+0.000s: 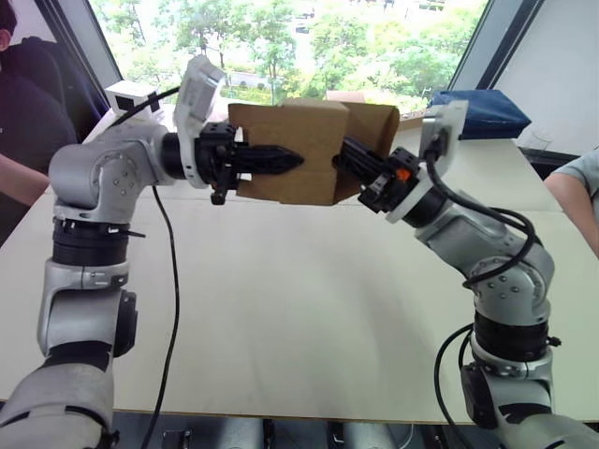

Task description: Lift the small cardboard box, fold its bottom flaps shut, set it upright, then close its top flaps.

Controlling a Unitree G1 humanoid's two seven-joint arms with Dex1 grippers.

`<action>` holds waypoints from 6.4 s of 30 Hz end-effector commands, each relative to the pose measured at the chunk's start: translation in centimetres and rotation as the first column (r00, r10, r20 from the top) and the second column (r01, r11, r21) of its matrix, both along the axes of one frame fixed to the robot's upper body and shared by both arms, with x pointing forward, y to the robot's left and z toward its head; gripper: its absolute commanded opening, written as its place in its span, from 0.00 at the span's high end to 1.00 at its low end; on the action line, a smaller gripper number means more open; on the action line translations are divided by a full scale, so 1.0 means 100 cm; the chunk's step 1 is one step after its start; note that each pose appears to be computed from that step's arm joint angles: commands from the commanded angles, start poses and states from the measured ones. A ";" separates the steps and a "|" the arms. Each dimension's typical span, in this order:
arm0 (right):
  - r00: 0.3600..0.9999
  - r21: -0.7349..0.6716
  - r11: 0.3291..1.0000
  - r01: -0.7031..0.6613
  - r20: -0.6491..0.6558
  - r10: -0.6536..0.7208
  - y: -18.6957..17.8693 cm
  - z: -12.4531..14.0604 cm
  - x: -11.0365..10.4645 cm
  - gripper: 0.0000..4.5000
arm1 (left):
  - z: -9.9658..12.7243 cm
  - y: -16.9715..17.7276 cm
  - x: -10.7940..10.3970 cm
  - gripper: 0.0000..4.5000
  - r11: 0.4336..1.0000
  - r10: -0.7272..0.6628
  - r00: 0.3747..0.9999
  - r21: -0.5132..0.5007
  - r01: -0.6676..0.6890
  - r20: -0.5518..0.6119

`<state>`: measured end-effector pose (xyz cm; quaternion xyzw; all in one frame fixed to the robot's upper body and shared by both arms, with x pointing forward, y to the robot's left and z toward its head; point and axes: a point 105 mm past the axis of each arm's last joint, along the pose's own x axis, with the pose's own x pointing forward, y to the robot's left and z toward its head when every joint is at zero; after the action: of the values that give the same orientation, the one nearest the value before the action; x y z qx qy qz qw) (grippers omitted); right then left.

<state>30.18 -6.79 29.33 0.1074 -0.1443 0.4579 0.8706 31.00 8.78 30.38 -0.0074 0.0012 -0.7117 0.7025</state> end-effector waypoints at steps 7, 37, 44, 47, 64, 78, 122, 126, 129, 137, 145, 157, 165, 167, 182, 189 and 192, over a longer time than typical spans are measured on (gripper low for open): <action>0.997 0.014 0.999 -0.033 0.072 0.032 0.003 0.012 -0.011 0.99 | 0.009 0.002 0.000 1.00 0.999 0.020 0.999 -0.030 -0.019 0.029; 0.983 -0.239 0.961 0.141 -0.084 -0.166 -0.055 -0.058 -0.022 0.99 | 0.014 0.002 0.006 1.00 0.997 0.038 0.999 -0.066 -0.036 0.017; 0.996 -0.160 0.984 0.084 -0.026 -0.090 -0.031 -0.038 -0.018 0.99 | 0.013 0.000 0.006 1.00 0.997 0.037 0.999 -0.062 -0.037 0.008; 0.998 -0.136 0.989 0.064 -0.020 -0.067 -0.026 -0.034 -0.018 0.99 | 0.011 -0.001 0.003 1.00 0.998 0.031 1.000 -0.059 -0.031 0.002; 1.000 -0.124 0.992 -0.005 -0.014 0.004 -0.010 -0.033 -0.015 0.99 | 0.011 -0.003 0.003 1.00 0.997 0.025 1.000 -0.069 -0.025 -0.001; 0.999 0.008 1.000 0.007 -0.033 -0.007 -0.065 0.009 -0.032 0.99 | 0.015 0.004 0.004 1.00 0.993 0.052 0.999 -0.102 -0.052 -0.008; 0.967 0.786 0.615 -0.068 -0.100 0.234 -0.038 0.019 0.019 0.49 | 0.033 0.006 -0.003 1.00 0.966 0.014 0.993 -0.255 -0.043 -0.114; 0.961 0.802 0.592 -0.081 -0.094 0.259 -0.038 0.019 0.015 0.49 | 0.033 0.007 -0.002 1.00 0.966 0.018 0.993 -0.255 -0.047 -0.115; 0.957 0.810 0.579 -0.090 -0.090 0.275 -0.039 0.018 0.011 0.49 | 0.033 0.007 -0.001 1.00 0.966 0.024 0.993 -0.252 -0.053 -0.118; 0.951 0.779 0.617 -0.113 -0.096 0.295 -0.030 0.013 0.004 0.49 | 0.032 0.007 0.000 1.00 0.967 0.033 0.992 -0.248 -0.062 -0.119; 0.936 0.822 0.551 -0.144 -0.068 0.346 -0.033 0.016 0.002 0.49 | 0.032 0.006 0.000 1.00 0.968 0.029 0.993 -0.244 -0.057 -0.118; 0.943 0.746 0.656 -0.116 -0.125 0.309 -0.008 0.008 0.002 0.49 | 0.030 0.007 0.000 1.00 0.971 0.032 0.993 -0.233 -0.058 -0.116; 0.956 0.736 0.670 -0.098 -0.117 0.269 0.001 0.016 0.001 0.49 | 0.025 0.004 0.000 1.00 0.975 0.036 0.993 -0.214 -0.059 -0.111; 0.957 0.736 0.669 -0.102 -0.112 0.269 0.003 0.019 0.000 0.49 | 0.023 0.003 0.002 1.00 0.976 0.050 0.993 -0.207 -0.072 -0.106; 0.960 0.651 0.750 -0.116 -0.121 0.254 0.027 0.011 -0.007 0.49 | 0.027 0.002 0.007 1.00 0.968 0.062 0.992 -0.236 -0.085 -0.106; 0.965 0.657 0.748 -0.097 -0.123 0.233 0.029 0.009 -0.005 0.49 | 0.032 0.003 0.004 1.00 0.964 0.037 0.992 -0.259 -0.066 -0.117; 0.965 0.691 0.717 -0.092 -0.116 0.236 0.025 0.012 -0.004 0.49 | 0.032 0.004 0.005 1.00 0.962 0.043 0.991 -0.263 -0.075 -0.125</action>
<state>31.13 -5.42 29.27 0.4753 -0.1922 0.4005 0.7594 32.27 9.48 31.91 -0.1499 -0.0261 -0.6691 0.7274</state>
